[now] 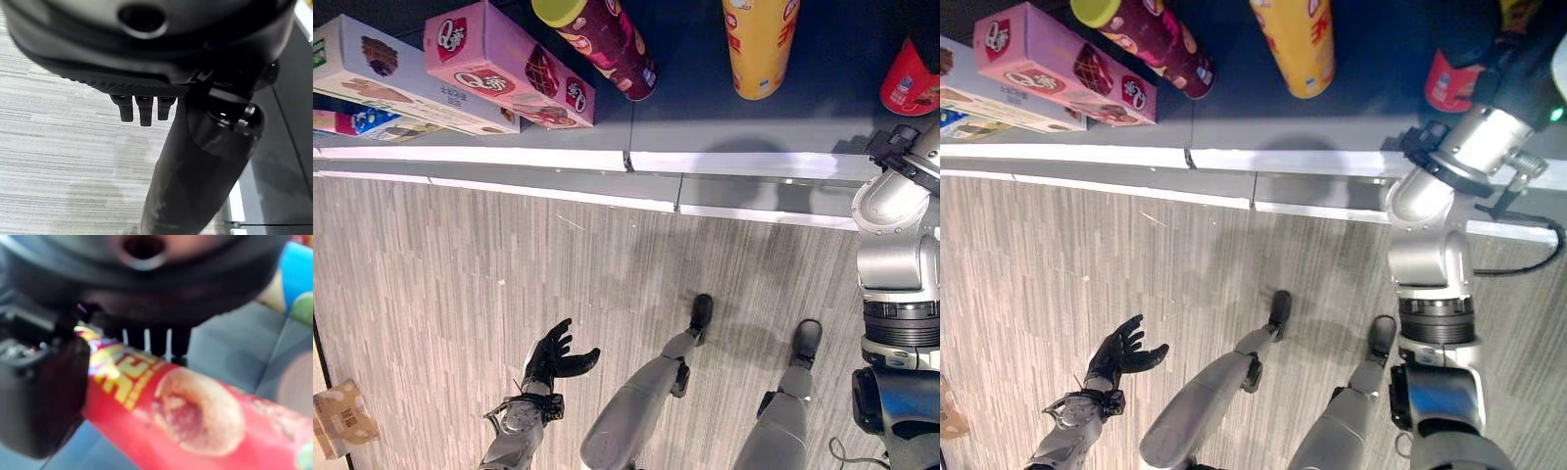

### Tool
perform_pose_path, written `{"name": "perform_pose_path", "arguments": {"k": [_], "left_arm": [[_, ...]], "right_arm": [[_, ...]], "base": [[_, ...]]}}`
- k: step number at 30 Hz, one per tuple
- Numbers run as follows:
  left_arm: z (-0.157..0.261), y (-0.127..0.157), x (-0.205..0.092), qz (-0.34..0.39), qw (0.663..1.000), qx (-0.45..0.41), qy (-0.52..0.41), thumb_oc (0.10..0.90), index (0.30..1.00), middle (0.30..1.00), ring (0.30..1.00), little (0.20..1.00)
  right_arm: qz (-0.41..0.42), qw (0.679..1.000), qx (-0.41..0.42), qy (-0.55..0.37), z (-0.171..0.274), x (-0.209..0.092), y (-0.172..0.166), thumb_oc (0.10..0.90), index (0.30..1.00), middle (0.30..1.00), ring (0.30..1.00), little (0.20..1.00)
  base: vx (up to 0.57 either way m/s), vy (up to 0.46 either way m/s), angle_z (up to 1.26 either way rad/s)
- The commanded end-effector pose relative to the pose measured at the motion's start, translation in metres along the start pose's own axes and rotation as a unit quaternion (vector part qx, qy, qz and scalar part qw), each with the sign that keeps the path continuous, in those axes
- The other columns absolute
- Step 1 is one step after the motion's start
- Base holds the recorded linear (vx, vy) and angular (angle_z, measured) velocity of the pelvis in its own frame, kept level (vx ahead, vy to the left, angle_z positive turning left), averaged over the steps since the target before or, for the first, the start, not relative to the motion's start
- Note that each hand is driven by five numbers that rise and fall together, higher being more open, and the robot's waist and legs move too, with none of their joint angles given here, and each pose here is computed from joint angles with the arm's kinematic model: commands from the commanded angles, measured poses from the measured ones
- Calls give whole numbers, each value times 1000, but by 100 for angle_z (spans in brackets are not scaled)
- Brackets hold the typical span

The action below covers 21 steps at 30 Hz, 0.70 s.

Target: Put the goods on the table back onto the shelves and tidy them up.

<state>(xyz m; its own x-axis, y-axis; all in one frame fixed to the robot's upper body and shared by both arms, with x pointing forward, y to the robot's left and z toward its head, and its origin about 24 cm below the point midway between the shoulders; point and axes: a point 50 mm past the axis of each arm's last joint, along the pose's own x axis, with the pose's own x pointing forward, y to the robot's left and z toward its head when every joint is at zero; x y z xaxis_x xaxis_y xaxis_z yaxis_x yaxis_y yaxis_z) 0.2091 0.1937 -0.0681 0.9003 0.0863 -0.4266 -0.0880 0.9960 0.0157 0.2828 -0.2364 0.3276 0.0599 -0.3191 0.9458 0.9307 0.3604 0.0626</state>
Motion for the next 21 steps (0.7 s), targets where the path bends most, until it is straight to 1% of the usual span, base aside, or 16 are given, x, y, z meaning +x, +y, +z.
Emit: {"name": "perform_pose_path", "arguments": {"k": [1,4,13,21], "left_arm": [[-7,24,-16,45,999,12,-2,800,900,900,900,900],[-8,25,-16,47,999,13,-1,800,900,900,900,900],[-5,29,-15,53,998,19,-4,800,900,900,900,900],[-2,31,-13,55,998,28,-9,800,900,900,900,900]], "right_arm": [[-105,984,27,-138,43,44,-29,400,300,300,300,300],[-104,985,24,-137,41,43,-29,400,300,300,300,300],[-102,985,12,-137,39,41,-29,400,300,300,300,300],[-108,986,-16,-124,29,46,-31,400,300,300,300,300]], "base": [[6,1,-6],[1,-6,-40],[-10,-5,1],[0,0,0]]}}
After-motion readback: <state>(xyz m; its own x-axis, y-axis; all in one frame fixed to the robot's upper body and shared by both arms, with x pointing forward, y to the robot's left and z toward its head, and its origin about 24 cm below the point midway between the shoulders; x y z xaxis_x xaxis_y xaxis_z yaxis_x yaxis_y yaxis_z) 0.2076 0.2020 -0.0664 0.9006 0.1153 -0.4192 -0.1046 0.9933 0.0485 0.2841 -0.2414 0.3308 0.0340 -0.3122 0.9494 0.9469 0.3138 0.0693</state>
